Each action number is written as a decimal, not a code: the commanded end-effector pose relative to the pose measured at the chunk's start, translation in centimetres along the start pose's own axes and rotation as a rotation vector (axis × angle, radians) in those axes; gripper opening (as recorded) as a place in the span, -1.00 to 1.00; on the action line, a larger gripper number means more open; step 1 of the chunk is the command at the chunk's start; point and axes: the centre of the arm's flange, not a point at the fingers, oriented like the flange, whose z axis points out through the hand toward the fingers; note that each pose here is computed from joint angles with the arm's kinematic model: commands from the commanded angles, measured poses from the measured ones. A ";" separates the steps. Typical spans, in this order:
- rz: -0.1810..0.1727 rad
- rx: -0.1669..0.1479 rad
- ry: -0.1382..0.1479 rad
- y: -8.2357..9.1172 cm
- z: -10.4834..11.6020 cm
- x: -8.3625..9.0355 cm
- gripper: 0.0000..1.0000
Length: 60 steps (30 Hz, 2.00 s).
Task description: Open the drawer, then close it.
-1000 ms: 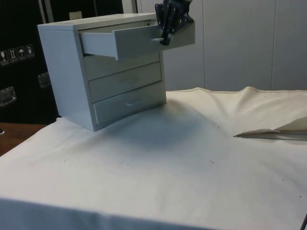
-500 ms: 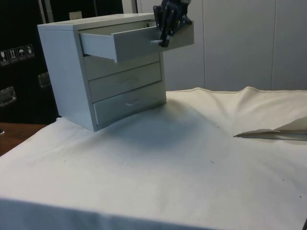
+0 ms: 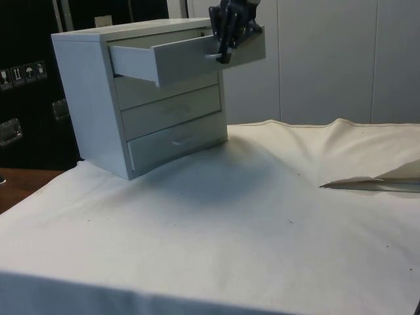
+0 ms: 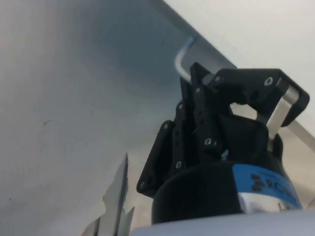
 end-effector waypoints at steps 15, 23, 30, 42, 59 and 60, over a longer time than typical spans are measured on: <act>-0.030 -0.066 -0.048 -1.0 -0.1 0.7 -1.00; -0.035 -0.091 -0.072 -1.4 0.0 1.1 -1.00; -0.026 -0.108 -0.086 -1.7 0.0 1.5 -1.00; -0.027 -0.133 -0.100 -1.7 -0.3 2.1 0.13; -0.022 -0.118 -0.096 -3.1 -0.1 3.2 1.00; -0.021 -0.118 -0.094 -3.3 -0.1 3.4 1.00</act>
